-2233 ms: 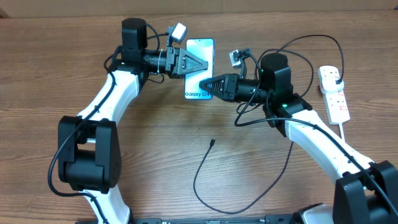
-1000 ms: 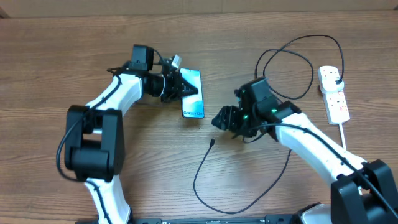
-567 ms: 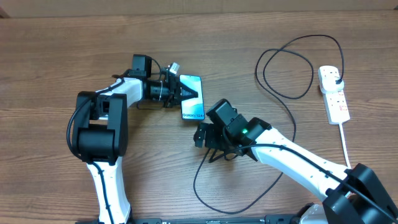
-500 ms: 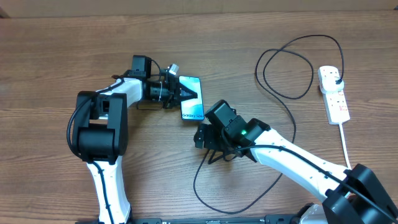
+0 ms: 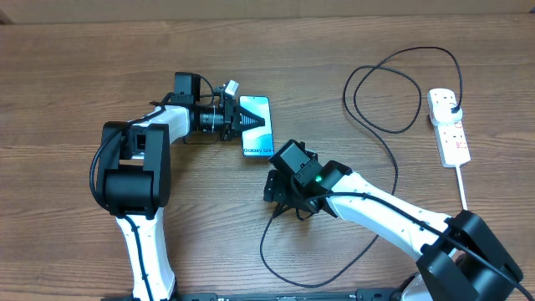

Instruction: Plug charger to phone and switch on socket

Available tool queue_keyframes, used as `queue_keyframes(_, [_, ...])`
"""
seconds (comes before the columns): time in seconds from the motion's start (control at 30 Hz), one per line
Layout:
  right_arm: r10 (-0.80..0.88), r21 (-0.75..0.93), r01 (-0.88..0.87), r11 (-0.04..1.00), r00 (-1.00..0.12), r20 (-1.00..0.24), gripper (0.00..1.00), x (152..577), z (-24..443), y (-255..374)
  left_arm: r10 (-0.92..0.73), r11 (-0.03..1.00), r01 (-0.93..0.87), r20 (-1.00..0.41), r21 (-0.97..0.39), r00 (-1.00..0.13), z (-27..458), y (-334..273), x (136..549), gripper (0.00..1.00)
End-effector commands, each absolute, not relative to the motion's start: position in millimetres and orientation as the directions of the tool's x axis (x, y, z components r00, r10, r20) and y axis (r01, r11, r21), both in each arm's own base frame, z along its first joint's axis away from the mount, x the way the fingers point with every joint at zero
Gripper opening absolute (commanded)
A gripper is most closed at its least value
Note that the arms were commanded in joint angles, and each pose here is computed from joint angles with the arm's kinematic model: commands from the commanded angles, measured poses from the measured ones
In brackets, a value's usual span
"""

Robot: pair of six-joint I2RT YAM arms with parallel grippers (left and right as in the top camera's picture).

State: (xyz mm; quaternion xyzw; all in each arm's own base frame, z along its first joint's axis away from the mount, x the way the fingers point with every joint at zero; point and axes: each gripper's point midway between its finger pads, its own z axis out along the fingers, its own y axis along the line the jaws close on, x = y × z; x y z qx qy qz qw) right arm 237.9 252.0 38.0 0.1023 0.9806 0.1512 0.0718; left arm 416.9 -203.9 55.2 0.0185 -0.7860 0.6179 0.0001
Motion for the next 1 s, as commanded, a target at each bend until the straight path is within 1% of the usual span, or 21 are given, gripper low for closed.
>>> queue_keyframes(0.0, [0.215, 0.301, 0.17, 0.938, -0.969, -0.124, 0.85, 239, 37, 252, -0.004, 0.165, -0.05, 0.05, -0.985, -0.999, 67, -204, 415, 0.04])
queue_keyframes(0.07, [0.187, 0.297, 0.141, 0.944, -0.973, -0.132, 0.9, 239, 37, 252, -0.004, 0.164, -0.053, 0.053, -0.985, -0.999, 67, -204, 415, 0.04])
queue_keyframes(0.1, [0.183, 0.295, 0.138, 0.946, -0.974, -0.132, 0.91, 238, 37, 251, -0.007, 0.162, -0.057, 0.057, -0.985, -0.998, 67, -203, 415, 0.04])
queue_keyframes(0.13, [0.183, 0.29, 0.139, 0.947, -0.975, -0.129, 0.91, 237, 37, 250, -0.018, 0.161, -0.091, 0.089, -0.983, -0.996, 67, -200, 417, 0.04])
queue_keyframes(0.17, [0.182, 0.287, 0.14, 0.948, -0.975, -0.128, 0.91, 237, 36, 250, -0.035, 0.162, -0.149, 0.145, -0.976, -0.989, 67, -198, 418, 0.04])
queue_keyframes(0.23, [0.182, 0.287, 0.14, 0.948, -0.975, -0.127, 0.92, 237, 36, 250, -0.083, 0.154, -0.32, 0.31, -0.935, -0.947, 66, -191, 422, 0.04])
queue_keyframes(0.27, [0.182, 0.288, 0.139, 0.948, -0.975, -0.128, 0.93, 237, 36, 250, -0.103, 0.137, -0.41, 0.399, -0.902, -0.911, 67, -187, 424, 0.04])
queue_keyframes(0.3, [0.183, 0.288, 0.14, 0.947, -0.975, -0.128, 0.97, 237, 36, 250, -0.113, 0.12, -0.474, 0.462, -0.872, -0.879, 68, -184, 425, 0.04])
queue_keyframes(0.33, [0.183, 0.288, 0.14, 0.947, -0.975, -0.128, 1.0, 237, 36, 250, -0.117, 0.102, -0.517, 0.506, -0.85, -0.855, 71, -181, 427, 0.04])
queue_keyframes(0.37, [0.183, 0.288, 0.14, 0.947, -0.975, -0.128, 1.0, 237, 36, 250, -0.123, 0.097, -0.534, 0.523, -0.84, -0.844, 71, -180, 429, 0.04])
queue_keyframes(0.47, [0.182, 0.288, 0.14, 0.947, -0.975, -0.127, 1.0, 237, 36, 250, -0.119, 0.085, -0.522, 0.511, -0.849, -0.851, 75, -178, 432, 0.04])
queue_keyframes(0.57, [0.182, 0.288, 0.139, 0.947, -0.975, -0.126, 1.0, 236, 36, 250, -0.072, 0.072, -0.516, 0.511, -0.854, -0.856, 81, -184, 426, 0.04])
queue_keyframes(0.67, [0.182, 0.284, 0.141, 0.948, -0.975, -0.124, 1.0, 236, 36, 249, -0.055, 0.079, -0.471, 0.468, -0.879, -0.882, 81, -189, 423, 0.04])
queue_keyframes(0.73, [0.182, 0.285, 0.141, 0.948, -0.975, -0.124, 1.0, 236, 36, 249, -0.03, 0.082, -0.39, 0.389, -0.917, -0.921, 83, -194, 421, 0.04])
queue_keyframes(0.83, [0.182, 0.284, 0.141, 0.948, -0.976, -0.124, 1.0, 236, 36, 249, 0.039, 0.039, -0.249, 0.25, -0.968, -0.967, 93, -198, 412, 0.04])
queue_keyframes(0.9, [0.182, 0.283, 0.141, 0.949, -0.976, -0.123, 1.0, 235, 36, 249, 0.069, 0.007, -0.154, 0.154, -0.988, -0.986, 98, -200, 408, 0.04])
queue_keyframes(0.97, [0.181, 0.282, 0.141, 0.949, -0.976, -0.123, 1.0, 235, 36, 249, 0.073, -0.003, -0.091, 0.091, -0.996, -0.993, 99, -199, 407, 0.05])
